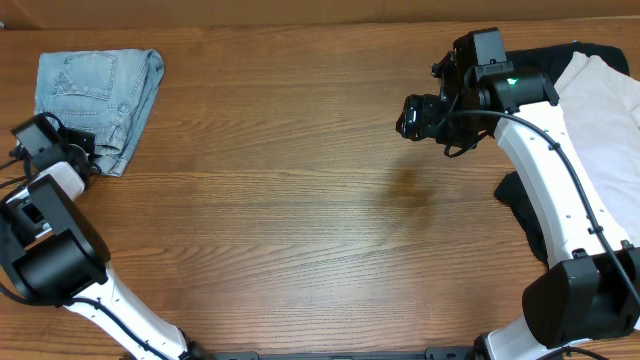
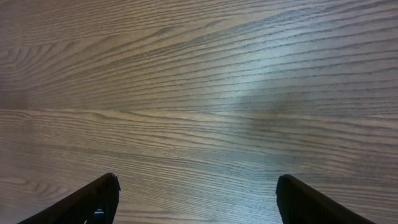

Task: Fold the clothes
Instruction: 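Push the folded shorts into the upper-left corner with the left gripper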

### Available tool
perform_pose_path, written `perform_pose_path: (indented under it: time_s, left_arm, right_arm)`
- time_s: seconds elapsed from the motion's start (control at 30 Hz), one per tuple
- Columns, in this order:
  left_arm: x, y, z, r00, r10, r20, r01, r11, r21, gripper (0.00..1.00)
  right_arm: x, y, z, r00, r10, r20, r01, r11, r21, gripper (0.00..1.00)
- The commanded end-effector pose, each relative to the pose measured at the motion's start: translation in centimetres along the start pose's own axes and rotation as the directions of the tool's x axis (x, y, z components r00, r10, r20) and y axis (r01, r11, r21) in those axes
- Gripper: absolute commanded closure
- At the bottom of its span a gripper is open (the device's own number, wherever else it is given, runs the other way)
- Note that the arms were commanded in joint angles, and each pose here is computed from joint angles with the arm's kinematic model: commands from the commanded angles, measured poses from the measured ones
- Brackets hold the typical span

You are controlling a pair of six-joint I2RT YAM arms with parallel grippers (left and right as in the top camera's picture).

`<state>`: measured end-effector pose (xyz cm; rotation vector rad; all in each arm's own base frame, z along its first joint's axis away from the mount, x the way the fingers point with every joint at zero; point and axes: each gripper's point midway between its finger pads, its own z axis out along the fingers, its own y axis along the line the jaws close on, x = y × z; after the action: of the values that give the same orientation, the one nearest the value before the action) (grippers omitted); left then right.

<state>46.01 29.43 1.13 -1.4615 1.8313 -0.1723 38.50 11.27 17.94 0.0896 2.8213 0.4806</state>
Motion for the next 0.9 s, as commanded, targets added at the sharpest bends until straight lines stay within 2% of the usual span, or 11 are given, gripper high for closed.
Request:
perform_pose_path:
  time_s: [0.0, 0.2, 0.5, 0.87]
  left_arm:
    - [0.8, 1.8, 1.1, 0.990, 0.134, 0.033, -0.131, 0.988, -0.083, 0.96]
    - [1.4, 1.5, 1.7, 0.989, 0.134, 0.067, -0.127, 0.987, -0.097, 0.96]
    - [4.7, 2.2, 4.6, 0.992, 0.125, 0.017, -0.123, 0.987, -0.106, 0.96]
    - [4.4, -0.9, 4.8, 0.989, 0.143, 0.033, -0.142, 0.989, -0.049, 0.96]
  right_arm:
    - [-0.3, 0.0, 0.0, 1.000, -0.008, 0.010, 0.008, 1.000, 0.007, 0.15]
    - [-0.4, 0.0, 0.0, 1.000, -0.009, 0.013, 0.008, 1.000, 0.006, 0.15]
    - [-0.7, 0.1, 0.1, 1.000, -0.013, 0.026, 0.013, 1.000, 0.002, 0.15]
    - [-1.1, 0.2, 0.1, 0.999, -0.013, 0.037, 0.013, 1.000, -0.001, 0.15]
